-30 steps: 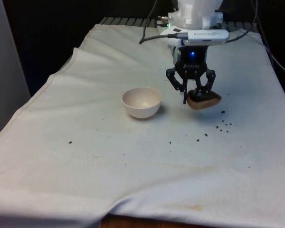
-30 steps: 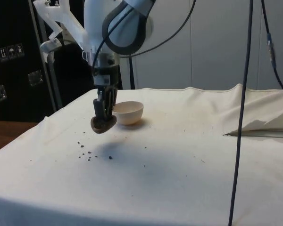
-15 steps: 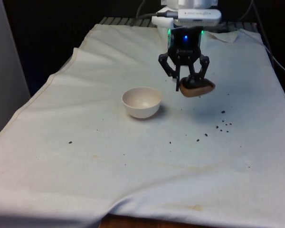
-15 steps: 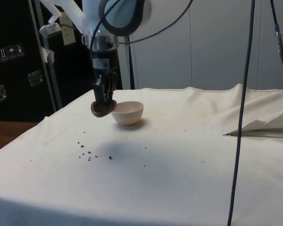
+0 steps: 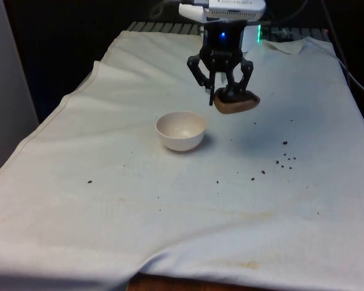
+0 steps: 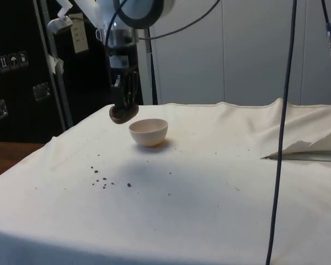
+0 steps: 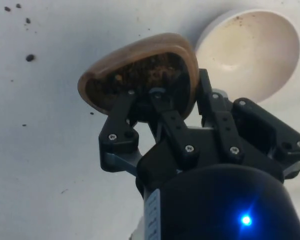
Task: Pour the coffee beans from the cup into the bowl.
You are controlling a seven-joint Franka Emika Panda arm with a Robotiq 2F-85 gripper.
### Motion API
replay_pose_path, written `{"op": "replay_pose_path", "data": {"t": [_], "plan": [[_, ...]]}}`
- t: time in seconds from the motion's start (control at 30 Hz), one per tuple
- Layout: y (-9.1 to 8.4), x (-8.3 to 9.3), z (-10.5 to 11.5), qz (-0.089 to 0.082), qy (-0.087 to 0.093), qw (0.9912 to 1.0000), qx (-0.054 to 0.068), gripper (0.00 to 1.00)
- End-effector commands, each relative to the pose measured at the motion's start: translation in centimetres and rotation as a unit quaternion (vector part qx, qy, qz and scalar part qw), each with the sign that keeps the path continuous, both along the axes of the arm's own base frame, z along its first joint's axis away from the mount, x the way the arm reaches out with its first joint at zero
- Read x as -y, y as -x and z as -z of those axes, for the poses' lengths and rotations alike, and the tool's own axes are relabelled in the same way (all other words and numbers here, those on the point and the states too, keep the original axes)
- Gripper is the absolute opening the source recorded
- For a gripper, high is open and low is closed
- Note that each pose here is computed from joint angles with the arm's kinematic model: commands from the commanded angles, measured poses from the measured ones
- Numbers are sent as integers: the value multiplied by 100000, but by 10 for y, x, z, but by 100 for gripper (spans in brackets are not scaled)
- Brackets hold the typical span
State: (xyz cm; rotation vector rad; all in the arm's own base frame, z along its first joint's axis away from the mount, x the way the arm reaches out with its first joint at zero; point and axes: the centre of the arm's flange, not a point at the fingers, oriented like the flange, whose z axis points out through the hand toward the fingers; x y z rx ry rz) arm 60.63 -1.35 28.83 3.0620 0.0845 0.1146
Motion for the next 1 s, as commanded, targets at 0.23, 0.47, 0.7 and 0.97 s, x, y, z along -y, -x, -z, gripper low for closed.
{"op": "replay_pose_path", "data": {"t": [0.23,0.47,0.7,0.97], "plan": [[-2,18,-9,-150,2563,99965,-607,3],[-2,30,-10,-338,4286,99904,-788,3],[-1,42,-10,-692,6213,99797,-1249,3],[0,52,-10,-1217,8375,99630,-1517,3]]}}
